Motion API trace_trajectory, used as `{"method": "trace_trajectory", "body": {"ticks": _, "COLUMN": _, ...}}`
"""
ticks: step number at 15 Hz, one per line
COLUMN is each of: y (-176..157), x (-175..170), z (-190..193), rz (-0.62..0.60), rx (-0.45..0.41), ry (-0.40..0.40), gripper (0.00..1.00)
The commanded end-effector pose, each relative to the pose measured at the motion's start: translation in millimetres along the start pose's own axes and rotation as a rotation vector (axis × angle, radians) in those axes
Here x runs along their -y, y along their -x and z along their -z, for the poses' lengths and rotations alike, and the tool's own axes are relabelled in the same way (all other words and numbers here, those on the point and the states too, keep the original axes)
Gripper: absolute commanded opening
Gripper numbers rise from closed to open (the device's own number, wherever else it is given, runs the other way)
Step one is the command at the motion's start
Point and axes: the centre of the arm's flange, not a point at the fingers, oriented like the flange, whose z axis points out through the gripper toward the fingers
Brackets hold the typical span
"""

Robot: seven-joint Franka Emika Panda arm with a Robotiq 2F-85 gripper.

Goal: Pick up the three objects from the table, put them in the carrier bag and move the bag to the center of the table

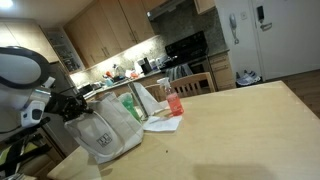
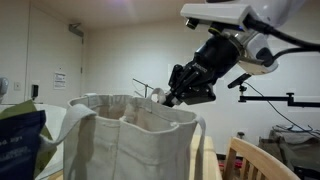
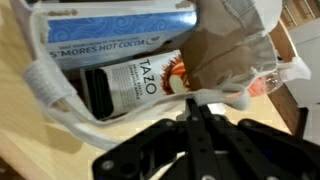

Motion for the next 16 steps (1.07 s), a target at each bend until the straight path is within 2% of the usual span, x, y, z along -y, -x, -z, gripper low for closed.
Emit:
{"method": "trace_trajectory", "body": {"ticks": 1, "y": -14.3, "x": 14.0, "z": 44.5, "rz": -0.010, "rx": -0.098, "ry": -0.163, "gripper": 0.01}}
{"method": "trace_trajectory", "body": {"ticks": 6, "y": -34.1, "x": 47.1, "z": 65.0, "rz": -0.045, "rx": -0.206, "ry": -0.350, "gripper": 0.01}}
{"method": "trace_trajectory", "body": {"ticks": 11, "y": -80.0, "x": 77.8, "z": 78.1, "rz": -0.143, "rx": -0.333, "ry": -0.478, "gripper": 0.01}}
{"method": "trace_trajectory", "body": {"ticks": 12, "y": -90.2, "x": 83.4, "z": 79.0, "rz": -0.187, "rx": -0.350, "ry": -0.495, "gripper": 0.01}}
{"method": "trace_trajectory", "body": {"ticks": 13, "y": -82.7, "x": 72.5, "z": 66.9, "rz": -0.115, "rx": -0.302, "ry": -0.438, "gripper": 0.03}}
{"method": "trace_trajectory", "body": {"ticks": 16, "y": -99.6, "x": 80.3, "z": 71.0, "rz": -0.153, "rx": -0.343, "ry": -0.470, "gripper": 0.03}}
